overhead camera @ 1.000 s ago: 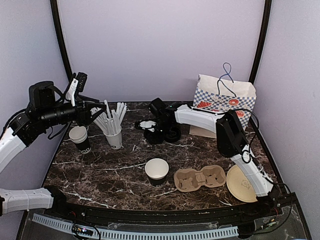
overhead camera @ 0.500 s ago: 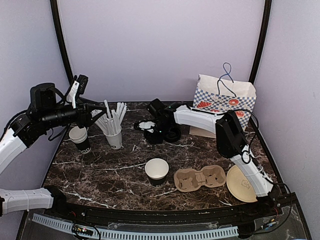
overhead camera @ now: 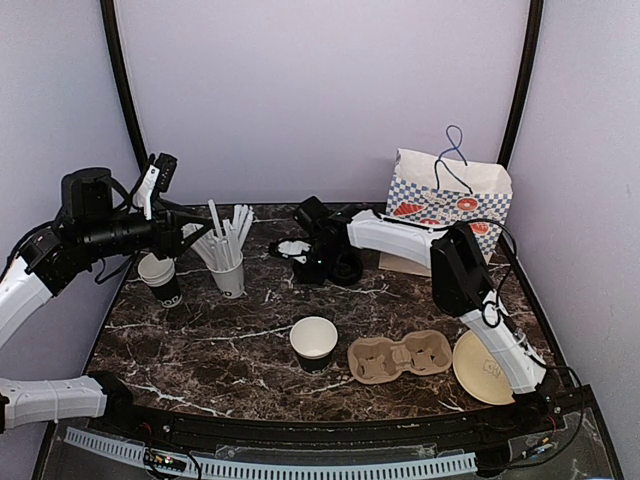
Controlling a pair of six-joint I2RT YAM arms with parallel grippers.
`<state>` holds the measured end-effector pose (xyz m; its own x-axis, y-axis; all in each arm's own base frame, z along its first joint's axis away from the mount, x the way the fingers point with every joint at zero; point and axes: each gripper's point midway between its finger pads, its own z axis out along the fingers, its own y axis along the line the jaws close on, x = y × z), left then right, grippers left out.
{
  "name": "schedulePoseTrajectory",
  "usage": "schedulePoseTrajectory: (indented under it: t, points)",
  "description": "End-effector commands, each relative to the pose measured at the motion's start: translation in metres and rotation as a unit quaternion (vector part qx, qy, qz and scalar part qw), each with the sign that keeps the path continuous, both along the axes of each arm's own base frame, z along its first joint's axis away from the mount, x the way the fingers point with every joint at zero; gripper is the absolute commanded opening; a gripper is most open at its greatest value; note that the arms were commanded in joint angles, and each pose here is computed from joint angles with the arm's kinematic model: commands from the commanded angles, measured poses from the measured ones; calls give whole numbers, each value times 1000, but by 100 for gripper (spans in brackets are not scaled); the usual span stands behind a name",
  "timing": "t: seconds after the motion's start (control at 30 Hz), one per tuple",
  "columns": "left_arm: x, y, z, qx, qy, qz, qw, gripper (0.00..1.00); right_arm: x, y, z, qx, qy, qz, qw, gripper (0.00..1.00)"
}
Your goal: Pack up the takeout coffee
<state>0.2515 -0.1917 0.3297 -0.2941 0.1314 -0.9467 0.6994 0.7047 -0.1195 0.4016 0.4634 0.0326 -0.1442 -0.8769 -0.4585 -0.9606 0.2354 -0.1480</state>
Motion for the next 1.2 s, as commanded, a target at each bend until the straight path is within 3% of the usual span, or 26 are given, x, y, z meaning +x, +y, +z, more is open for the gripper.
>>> schedulePoseTrajectory:
  t: [0.0, 0.27, 0.33, 0.43, 0.5, 0.67, 0.8, 1.17]
  points:
    - [-2, 3, 20, 1, -36, 0, 999, 57, -24, 17, 87, 93, 18, 10, 995, 14]
    - [5, -11, 45, -3, -127, -33, 991, 62, -84, 16, 264, 320, 81, 75, 941, 13]
    - [3, -18, 55, -14, -167, -55, 984, 69, -98, 5, 297, 379, 134, 93, 911, 13]
    - [0, -24, 73, -36, -231, -65, 970, 72, -120, -20, 345, 457, 244, 118, 847, 14]
    - [-1, -30, 73, -45, -250, -70, 965, 72, -134, -33, 374, 494, 283, 159, 807, 15]
    - [-15, -68, 78, -45, -320, -91, 942, 76, -160, -67, 410, 548, 339, 196, 739, 14]
    - [-17, -94, 88, -44, -363, -86, 927, 84, -166, -69, 411, 547, 344, 195, 738, 14]
    - [6, -138, 95, -38, -382, -74, 920, 85, -183, -72, 423, 551, 345, 211, 730, 14]
